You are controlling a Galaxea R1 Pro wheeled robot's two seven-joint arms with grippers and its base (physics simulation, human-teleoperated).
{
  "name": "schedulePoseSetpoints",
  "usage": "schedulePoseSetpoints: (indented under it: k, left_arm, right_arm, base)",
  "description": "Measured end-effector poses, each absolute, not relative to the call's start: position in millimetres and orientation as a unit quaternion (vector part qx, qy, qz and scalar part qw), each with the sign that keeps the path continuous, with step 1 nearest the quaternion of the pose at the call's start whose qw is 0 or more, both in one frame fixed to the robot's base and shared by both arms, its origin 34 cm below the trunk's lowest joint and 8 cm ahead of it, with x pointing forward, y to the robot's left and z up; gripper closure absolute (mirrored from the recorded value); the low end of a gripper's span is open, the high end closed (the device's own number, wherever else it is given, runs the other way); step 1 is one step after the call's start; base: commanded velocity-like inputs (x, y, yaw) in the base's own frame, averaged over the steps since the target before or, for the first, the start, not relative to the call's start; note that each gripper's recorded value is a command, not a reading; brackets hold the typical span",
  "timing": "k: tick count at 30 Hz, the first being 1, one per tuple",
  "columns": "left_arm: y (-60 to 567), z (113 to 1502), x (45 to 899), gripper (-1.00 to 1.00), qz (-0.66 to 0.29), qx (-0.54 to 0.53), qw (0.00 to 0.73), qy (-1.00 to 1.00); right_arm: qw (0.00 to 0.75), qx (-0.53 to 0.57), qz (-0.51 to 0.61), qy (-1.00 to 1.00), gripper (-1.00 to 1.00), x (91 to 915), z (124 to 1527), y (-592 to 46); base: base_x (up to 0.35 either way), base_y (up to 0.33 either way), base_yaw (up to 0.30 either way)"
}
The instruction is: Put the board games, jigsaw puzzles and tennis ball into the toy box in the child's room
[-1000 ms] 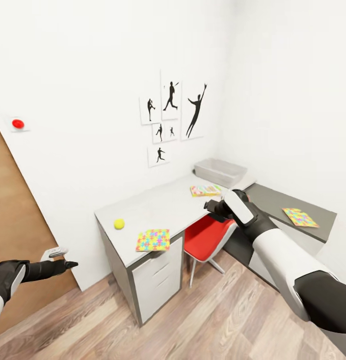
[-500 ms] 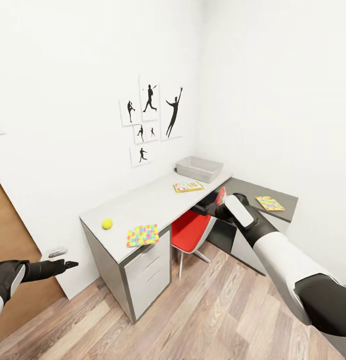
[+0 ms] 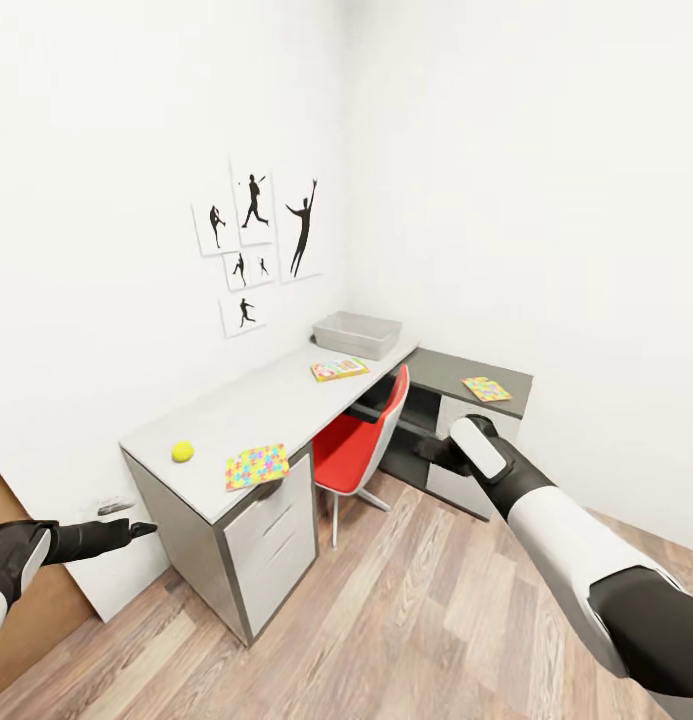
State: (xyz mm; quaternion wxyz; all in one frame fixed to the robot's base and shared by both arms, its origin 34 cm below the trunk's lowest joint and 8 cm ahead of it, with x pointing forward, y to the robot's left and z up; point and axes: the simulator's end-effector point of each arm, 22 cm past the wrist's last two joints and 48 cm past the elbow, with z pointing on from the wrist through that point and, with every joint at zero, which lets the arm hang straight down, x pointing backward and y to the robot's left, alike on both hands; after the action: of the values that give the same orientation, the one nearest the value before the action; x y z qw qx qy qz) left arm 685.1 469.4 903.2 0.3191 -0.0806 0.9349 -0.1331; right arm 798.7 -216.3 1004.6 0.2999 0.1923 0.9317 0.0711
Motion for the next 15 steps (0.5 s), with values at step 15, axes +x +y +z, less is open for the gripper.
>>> schedulePoseSetpoints:
  k: [15]
  left_arm:
    - [470,906,685,-1.0,-0.133,-0.08,0.321,0.934]
  right_arm:
    - [0.279,0.207,0.063,0.936,-1.0,768,954,-212]
  base:
    - [-0.039,0.014,-0.073]
